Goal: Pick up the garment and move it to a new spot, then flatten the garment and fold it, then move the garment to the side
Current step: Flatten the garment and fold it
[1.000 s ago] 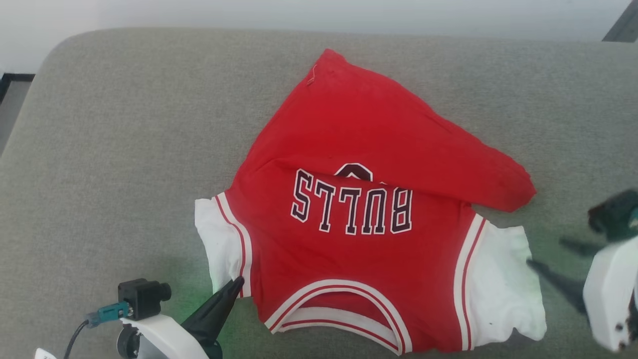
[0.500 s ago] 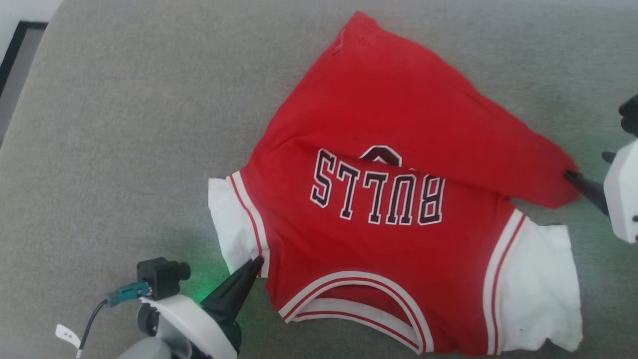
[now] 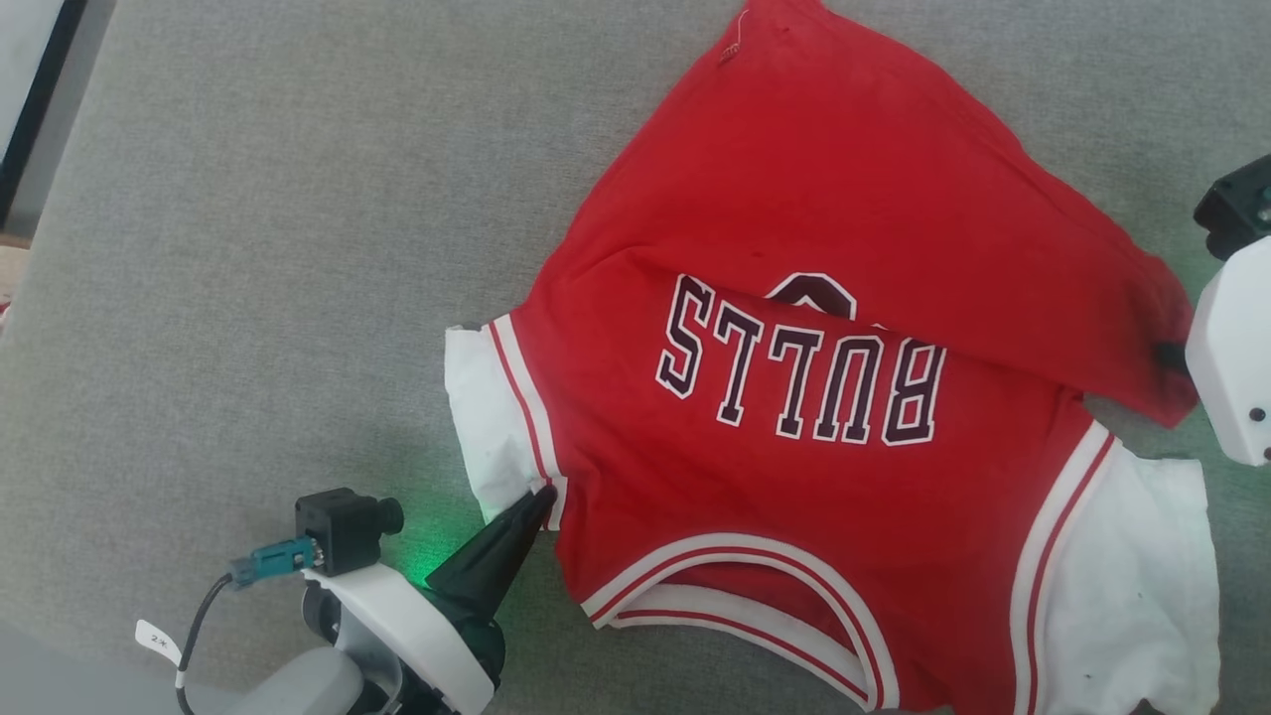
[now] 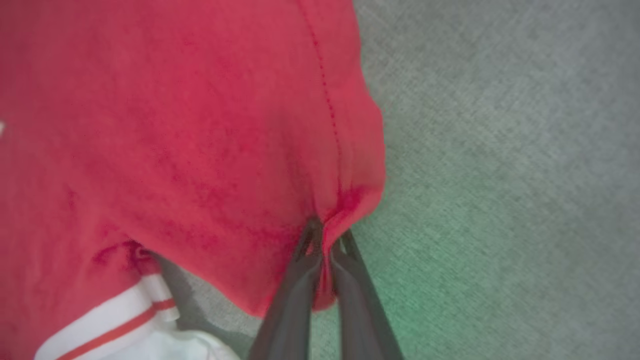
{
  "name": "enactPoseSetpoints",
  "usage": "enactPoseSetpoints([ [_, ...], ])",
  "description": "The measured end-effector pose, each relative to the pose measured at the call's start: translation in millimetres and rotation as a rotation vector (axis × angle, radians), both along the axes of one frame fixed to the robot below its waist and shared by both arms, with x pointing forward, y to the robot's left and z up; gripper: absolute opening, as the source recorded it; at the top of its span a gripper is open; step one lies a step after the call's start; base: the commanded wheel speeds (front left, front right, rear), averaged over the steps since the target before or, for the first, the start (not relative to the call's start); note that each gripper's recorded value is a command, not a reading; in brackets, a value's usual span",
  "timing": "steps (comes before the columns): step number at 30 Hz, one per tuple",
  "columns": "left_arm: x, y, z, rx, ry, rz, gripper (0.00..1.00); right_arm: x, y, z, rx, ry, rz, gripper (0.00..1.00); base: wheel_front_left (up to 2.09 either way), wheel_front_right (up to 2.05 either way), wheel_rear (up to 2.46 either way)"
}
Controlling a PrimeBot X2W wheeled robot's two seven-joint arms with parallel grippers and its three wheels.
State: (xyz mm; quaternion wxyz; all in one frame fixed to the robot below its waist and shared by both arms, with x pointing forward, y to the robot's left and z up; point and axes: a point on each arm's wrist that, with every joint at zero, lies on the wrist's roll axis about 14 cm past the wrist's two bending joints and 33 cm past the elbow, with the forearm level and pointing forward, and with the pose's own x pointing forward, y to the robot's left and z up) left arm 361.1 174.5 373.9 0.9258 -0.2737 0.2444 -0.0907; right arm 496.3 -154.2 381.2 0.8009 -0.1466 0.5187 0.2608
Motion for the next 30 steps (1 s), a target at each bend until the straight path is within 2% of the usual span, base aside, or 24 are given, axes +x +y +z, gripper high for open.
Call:
enactPoseSetpoints([
  [9, 5.1, 0.5, 8.2, 0.005, -0.030, -0.008, 0.00, -2.9, -8.6, 15.1, 0.038, -0.034, -0.035, 0.00, 0.00, 0.00, 0.00],
  [15, 4.5, -0.9, 12.7, 0.003, -0.044, -0.015, 0.00, -25.0, -17.5, 26.9, 0.059, -0.033, -0.034, 0.00, 0.00, 0.00, 0.00],
  [22, 4.6, -1.9, 20.3, -0.003, -0.069, -0.016, 0.00, -94.5, -24.6, 21.7, 0.059, 0.094, 0.012, 0.00, 0.00, 0.00, 0.00],
  [30, 5.8, 0.6, 32.1, -0.001, -0.105, -0.020, 0.00, -197.1, -14.1, 2.4, 0.084, 0.293, 0.069, 0.00, 0.00, 0.00, 0.00],
])
